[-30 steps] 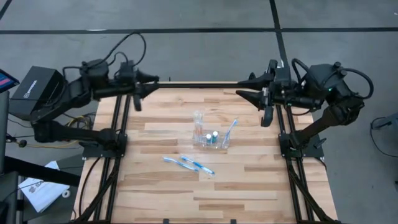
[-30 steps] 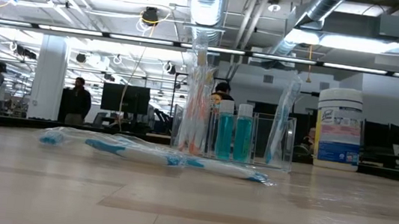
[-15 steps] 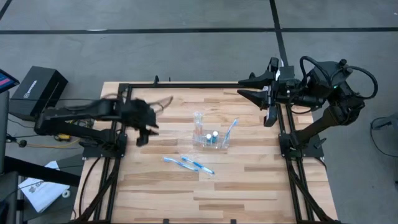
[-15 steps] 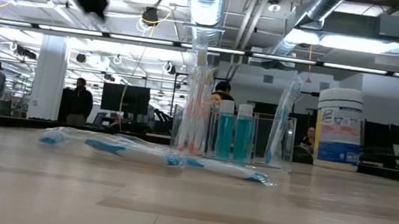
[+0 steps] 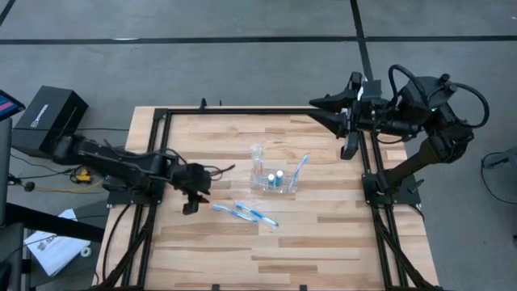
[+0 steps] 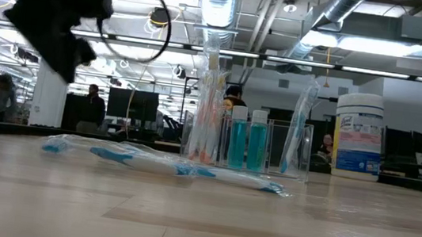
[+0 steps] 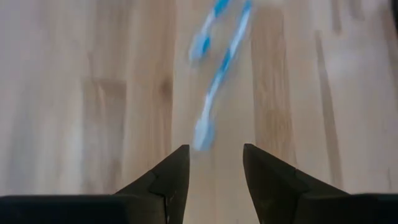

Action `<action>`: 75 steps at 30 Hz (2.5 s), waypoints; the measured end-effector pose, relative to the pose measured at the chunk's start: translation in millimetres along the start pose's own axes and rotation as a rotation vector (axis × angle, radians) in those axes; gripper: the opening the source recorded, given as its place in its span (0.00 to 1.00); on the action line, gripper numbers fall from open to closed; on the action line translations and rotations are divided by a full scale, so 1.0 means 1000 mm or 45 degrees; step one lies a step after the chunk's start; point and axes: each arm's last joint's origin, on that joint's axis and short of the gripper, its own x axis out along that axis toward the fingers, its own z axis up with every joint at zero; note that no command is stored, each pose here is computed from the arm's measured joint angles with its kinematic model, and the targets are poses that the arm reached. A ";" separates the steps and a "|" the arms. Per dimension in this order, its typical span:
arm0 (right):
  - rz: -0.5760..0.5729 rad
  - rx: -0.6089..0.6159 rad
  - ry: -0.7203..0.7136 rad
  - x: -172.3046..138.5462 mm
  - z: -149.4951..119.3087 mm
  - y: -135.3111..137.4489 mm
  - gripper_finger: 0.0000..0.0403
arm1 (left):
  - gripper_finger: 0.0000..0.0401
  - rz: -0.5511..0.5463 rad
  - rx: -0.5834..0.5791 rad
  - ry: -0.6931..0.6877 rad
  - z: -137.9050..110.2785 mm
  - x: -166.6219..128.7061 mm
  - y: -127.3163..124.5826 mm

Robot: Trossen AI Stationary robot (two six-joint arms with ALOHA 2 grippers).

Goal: Pick & Place toothbrushing station
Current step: Put the left blue toothbrush into the transparent organizer

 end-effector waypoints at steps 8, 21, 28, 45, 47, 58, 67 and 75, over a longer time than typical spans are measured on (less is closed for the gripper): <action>-0.011 0.008 -0.012 0.000 0.002 -0.003 0.28 | 0.45 -0.042 0.012 0.013 0.002 0.030 -0.001; -0.003 0.051 -0.007 0.000 0.001 -0.002 0.28 | 0.50 -0.012 0.072 0.160 -0.001 0.072 0.005; 0.024 0.051 -0.007 0.000 0.002 -0.002 0.28 | 0.46 -0.023 0.071 0.183 -0.002 0.089 0.006; 0.024 0.048 -0.010 0.000 0.002 -0.002 0.28 | 0.03 -0.115 0.041 0.202 -0.002 0.091 0.006; 0.024 0.046 -0.019 0.000 0.002 -0.002 0.28 | 0.04 -0.163 -0.001 0.218 -0.003 0.091 0.006; 0.023 0.000 -0.065 0.000 0.006 -0.002 0.28 | 0.03 -0.394 -0.227 -0.005 0.016 0.043 -0.006; -0.051 -0.054 -0.026 0.005 0.003 -0.012 0.28 | 0.03 -0.707 -0.650 -0.423 0.037 -0.034 -0.001; -0.072 -0.072 0.246 0.027 -0.024 -0.018 0.28 | 0.03 -0.848 -0.983 -0.410 0.044 -0.058 0.013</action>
